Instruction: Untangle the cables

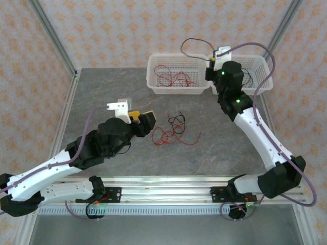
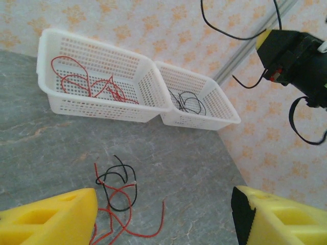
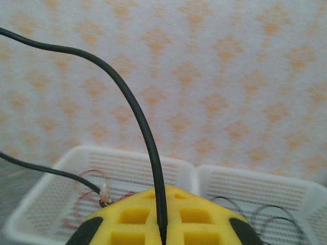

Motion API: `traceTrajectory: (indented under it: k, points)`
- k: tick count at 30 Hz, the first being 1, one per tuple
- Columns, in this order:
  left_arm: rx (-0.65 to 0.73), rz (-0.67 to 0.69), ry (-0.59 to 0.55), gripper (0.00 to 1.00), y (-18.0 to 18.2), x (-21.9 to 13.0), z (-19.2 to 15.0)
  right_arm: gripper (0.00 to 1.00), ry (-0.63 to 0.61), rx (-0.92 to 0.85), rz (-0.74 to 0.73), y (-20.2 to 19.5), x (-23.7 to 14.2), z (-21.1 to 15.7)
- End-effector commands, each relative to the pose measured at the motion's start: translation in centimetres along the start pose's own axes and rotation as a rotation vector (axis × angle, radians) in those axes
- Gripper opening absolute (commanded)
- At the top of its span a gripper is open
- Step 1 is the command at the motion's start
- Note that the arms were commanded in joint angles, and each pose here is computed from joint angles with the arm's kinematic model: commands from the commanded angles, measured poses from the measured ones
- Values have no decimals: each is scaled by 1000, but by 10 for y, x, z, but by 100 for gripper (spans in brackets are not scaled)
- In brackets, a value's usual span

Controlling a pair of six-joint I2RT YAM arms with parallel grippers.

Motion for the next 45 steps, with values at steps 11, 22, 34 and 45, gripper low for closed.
traceTrajectory:
  k: [11,22,34,45]
  points:
    - [-58,72,-30,71,30,-20,-2,0,159,76,-315,-104,100,-59]
    - [-98,124,-15,71,43,-18,-14,0,280,222,-333,-150,170,-157]
    - [-44,171,-5,71,30,2,-15,0,384,288,-328,-167,213,-222]
    - [-18,199,17,71,23,12,-17,10,499,374,-379,-170,211,-260]
Point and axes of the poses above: each hand's point on the last joint's axis, 136 mm out from that joint toward the fingers, its own x axis out along the fingers, its own y axis along the line the jaws close on, z = x × y, the point moved 6 cm from there along -x, back along the fingers, and after that the axes turned 3 degrees about -x, right-handed, at the moved point
